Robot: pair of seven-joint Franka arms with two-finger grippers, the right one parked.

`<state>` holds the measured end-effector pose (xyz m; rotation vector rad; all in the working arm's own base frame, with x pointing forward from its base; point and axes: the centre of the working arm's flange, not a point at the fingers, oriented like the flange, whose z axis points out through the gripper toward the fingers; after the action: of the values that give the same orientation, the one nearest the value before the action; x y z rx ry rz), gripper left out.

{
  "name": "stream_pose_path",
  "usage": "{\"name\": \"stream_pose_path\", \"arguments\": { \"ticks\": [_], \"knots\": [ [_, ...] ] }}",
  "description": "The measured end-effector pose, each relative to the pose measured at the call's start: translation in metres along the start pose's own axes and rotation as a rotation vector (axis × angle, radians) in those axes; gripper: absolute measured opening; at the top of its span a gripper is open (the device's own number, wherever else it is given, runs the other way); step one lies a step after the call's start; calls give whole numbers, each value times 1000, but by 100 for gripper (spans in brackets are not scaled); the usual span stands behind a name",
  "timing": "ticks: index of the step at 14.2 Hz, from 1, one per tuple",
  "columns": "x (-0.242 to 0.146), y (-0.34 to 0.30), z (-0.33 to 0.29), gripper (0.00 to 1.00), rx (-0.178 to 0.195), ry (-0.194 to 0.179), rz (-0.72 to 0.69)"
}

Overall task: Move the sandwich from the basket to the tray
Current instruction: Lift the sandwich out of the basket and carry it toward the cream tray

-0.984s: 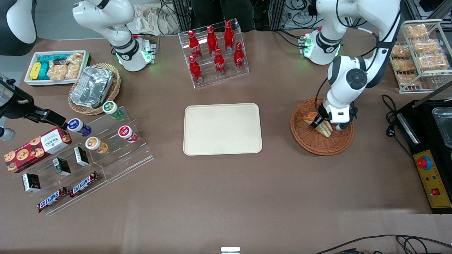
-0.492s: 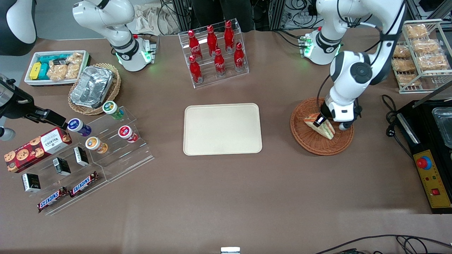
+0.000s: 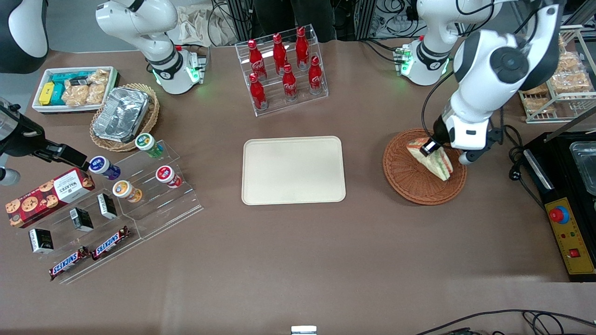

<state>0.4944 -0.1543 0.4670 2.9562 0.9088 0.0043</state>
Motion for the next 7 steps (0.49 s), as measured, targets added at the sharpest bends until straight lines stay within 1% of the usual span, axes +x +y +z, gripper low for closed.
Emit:
{"name": "stream_pose_path", "arguments": {
  "ticks": [3, 7],
  "knots": [
    [-21, 21, -7, 20, 1, 3, 157],
    [-82, 68, -1, 20, 1, 5, 324]
  ]
}}
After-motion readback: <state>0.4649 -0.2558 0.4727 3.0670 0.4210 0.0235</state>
